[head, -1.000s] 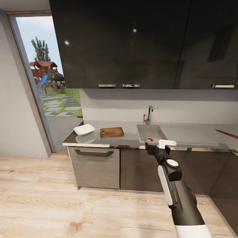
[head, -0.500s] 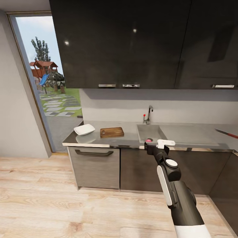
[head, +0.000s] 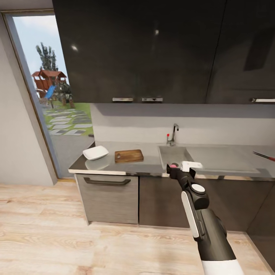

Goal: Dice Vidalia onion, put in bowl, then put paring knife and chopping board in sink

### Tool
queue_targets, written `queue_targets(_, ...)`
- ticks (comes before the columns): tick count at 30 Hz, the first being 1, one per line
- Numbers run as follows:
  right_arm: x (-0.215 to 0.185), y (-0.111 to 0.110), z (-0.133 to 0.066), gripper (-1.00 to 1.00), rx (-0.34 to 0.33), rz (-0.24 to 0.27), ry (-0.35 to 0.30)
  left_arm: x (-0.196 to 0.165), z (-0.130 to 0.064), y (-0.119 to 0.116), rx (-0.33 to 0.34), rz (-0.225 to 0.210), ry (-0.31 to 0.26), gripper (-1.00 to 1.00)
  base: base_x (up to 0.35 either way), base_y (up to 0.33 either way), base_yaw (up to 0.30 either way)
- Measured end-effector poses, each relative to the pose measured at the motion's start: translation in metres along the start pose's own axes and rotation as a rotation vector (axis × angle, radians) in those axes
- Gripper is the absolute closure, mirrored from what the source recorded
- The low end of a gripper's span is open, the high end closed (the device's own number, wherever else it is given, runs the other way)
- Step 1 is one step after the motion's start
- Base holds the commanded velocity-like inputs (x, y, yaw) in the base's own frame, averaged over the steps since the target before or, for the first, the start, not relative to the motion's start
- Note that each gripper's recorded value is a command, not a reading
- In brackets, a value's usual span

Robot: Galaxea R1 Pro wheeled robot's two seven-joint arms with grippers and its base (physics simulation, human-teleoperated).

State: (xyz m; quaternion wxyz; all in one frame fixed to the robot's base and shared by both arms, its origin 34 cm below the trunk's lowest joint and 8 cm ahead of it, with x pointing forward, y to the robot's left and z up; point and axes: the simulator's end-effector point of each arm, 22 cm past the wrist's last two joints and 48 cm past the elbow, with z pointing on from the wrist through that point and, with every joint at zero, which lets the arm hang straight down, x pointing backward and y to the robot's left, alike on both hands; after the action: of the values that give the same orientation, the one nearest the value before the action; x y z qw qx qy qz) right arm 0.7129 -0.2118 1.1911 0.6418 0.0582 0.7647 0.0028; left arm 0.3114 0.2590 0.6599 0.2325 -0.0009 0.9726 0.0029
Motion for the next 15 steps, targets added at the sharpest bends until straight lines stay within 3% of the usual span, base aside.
queue_targets(15, 0.000, 0.012, -0.001, -1.00, -0.023, -0.014, -0.002, 0.001, 0.000, -0.002, 0.002, -0.001, 0.002, -1.00, 0.345, 0.000, 0.000)
